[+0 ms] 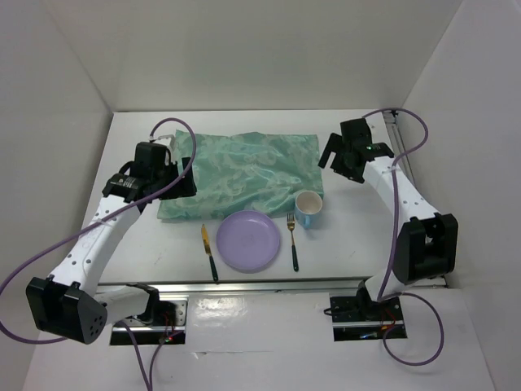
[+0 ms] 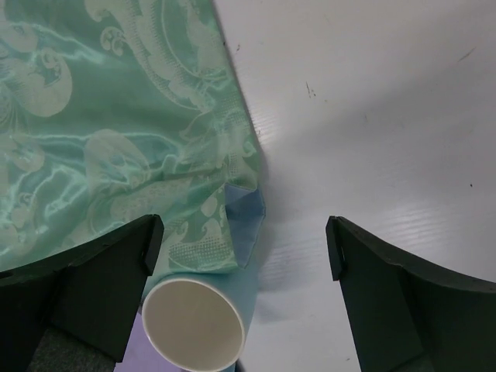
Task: Set the dinner table for one person
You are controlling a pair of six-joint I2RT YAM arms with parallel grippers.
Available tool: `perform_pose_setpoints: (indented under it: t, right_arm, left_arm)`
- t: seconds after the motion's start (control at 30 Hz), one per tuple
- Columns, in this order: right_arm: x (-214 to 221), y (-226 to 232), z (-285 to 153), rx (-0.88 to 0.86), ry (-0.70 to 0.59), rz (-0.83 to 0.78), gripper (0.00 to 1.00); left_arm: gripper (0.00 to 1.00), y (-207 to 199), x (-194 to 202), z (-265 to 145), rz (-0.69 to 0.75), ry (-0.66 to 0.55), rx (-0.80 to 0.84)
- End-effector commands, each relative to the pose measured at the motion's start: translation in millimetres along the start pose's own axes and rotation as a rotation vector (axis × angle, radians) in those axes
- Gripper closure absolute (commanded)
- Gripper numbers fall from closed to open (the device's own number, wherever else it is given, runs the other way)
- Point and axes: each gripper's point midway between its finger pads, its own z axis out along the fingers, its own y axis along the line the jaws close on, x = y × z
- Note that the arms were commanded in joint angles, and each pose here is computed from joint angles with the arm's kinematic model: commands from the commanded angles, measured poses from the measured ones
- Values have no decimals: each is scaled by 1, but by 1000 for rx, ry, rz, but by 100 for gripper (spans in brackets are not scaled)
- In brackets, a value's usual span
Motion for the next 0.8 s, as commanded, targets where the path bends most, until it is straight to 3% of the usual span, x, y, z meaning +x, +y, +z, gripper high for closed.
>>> perform_pose_setpoints:
  t: [0.0, 0.3, 0.37, 0.5, 0.57, 0.67, 0.77]
  right_arm:
    - [-4, 6, -19, -47, -39, 19, 0]
    - [-9, 19, -45, -177, -83, -50, 1]
    - [-6, 27, -58, -247, -86, -66, 8]
    - [28, 21, -59, -264, 38, -82, 27]
    - [43, 16, -57, -262, 71, -59, 27]
    - [57, 11, -54, -270, 79, -50, 15]
    - [73, 7, -47, -266, 147, -86, 15]
  left_arm:
    - [5, -3, -12, -9, -2, -44, 8]
    - [0, 6, -9, -4, -43, -17, -58]
    - [0, 4, -9, -4, -43, -14, -48]
    - [0, 2, -14, -6, -44, -31, -42]
    - [0, -1, -17, -7, -44, -36, -30]
    - [1, -1, -14, -2, -43, -16, -28]
    - [4, -4, -15, -1, -43, -13, -19]
